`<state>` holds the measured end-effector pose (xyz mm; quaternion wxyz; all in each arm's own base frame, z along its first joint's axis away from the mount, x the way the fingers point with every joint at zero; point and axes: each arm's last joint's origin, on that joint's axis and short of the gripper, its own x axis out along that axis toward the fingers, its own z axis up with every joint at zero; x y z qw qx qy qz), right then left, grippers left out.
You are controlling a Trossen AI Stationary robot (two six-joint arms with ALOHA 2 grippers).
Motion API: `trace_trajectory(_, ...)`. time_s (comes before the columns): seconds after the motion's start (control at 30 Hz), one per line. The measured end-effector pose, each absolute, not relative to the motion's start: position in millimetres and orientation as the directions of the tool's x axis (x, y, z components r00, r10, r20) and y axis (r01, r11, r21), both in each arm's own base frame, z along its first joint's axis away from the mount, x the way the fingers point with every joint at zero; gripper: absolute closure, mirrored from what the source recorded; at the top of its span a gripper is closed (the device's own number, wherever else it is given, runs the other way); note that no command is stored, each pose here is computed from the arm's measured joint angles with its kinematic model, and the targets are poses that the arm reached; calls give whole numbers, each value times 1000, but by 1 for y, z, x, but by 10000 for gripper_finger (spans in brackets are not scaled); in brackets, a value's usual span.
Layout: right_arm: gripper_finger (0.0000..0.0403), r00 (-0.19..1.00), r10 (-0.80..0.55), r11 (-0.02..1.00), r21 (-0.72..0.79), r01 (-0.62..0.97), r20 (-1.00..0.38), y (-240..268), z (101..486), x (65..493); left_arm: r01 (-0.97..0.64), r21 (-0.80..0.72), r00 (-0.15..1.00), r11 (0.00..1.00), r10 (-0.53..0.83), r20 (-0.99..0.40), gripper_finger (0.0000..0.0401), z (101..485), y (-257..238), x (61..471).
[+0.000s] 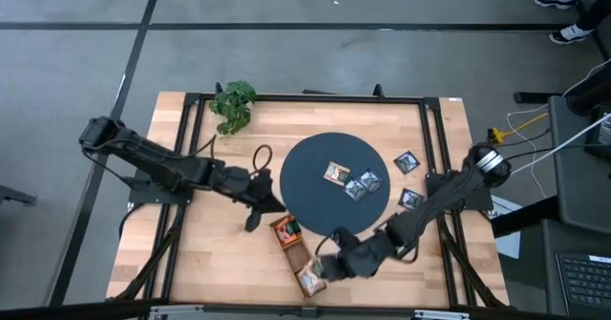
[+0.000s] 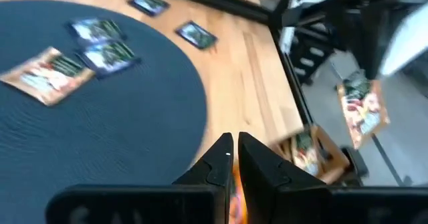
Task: Pick & Place Tea
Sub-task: Put the brown tea bag into the right section of the wooden organizer
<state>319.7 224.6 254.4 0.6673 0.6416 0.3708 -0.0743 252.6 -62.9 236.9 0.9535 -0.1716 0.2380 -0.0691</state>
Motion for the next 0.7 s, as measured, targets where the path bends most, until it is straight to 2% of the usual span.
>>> trace_trajectory(0.17, 402, 672, 358, 184, 754, 630, -648, 239, 231, 322, 97, -352, 845, 931, -264, -466, 383, 233, -80, 246)
trace_trajectory(0.33, 402, 646, 317, 193, 714, 673, -694, 242, 211, 326, 92, -337, 834, 937, -257, -489, 386, 230, -89, 242)
trace_trajectory(0.7, 401, 612, 231, 228, 654, 722, -756, 241, 190, 327, 109, -338, 824, 935, -275, -495, 386, 230, -96, 240)
